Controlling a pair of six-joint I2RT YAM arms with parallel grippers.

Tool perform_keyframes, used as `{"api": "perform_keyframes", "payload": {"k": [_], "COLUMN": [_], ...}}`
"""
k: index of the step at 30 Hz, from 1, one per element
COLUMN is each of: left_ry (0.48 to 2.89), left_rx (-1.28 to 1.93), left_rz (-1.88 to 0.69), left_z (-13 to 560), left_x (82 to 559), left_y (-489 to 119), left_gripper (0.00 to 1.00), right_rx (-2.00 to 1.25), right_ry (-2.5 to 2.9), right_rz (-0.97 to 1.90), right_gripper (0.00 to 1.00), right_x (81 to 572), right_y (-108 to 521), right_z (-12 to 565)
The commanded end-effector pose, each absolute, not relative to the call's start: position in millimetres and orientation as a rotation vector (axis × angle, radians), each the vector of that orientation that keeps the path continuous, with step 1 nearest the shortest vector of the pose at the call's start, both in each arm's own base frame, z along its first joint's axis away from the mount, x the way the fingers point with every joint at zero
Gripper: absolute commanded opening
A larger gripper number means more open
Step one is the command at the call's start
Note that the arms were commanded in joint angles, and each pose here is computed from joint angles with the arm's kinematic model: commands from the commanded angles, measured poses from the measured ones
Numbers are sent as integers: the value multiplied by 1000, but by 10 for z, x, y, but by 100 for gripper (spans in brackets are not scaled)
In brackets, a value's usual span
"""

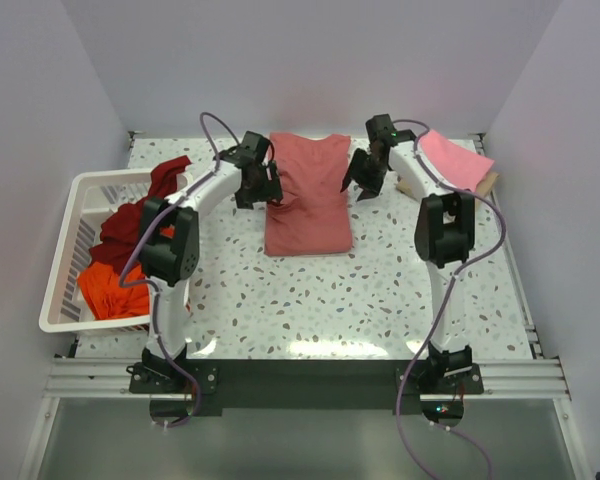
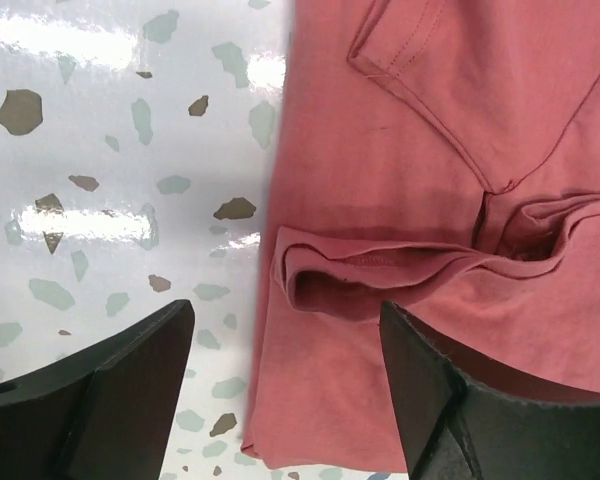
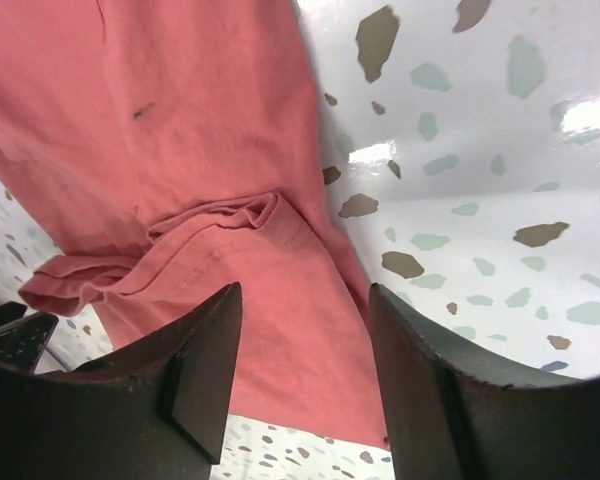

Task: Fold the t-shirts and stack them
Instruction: Fold the tshirt

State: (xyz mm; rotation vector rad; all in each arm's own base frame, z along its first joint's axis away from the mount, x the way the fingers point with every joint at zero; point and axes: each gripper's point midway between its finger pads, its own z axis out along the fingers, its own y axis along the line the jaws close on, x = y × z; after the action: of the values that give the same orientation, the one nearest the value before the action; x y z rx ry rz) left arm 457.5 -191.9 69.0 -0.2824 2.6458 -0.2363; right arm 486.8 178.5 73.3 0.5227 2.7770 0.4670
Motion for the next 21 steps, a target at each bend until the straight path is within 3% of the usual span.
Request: {"api": "perform_keyframes", "payload": {"k": [1, 13, 21], "left_ry": [2506, 2611, 2656], "left_rx": [-245, -227, -239], "left_rz": [-331, -440, -415], "left_z": [1285, 834, 632], "left_x": [4716, 3806, 3592], "left_y": [-1989, -1876, -1863], "left_gripper": [81, 84, 84], "right_rx": [504, 398, 391], "right_ry": [2652, 2819, 2868], "right_rz": [555, 584, 588], "right_gripper": [58, 59, 58], "right_x": [4900, 3942, 3699], "right_y": [1753, 1709, 1758], "right_z": [1354, 919, 677]}}
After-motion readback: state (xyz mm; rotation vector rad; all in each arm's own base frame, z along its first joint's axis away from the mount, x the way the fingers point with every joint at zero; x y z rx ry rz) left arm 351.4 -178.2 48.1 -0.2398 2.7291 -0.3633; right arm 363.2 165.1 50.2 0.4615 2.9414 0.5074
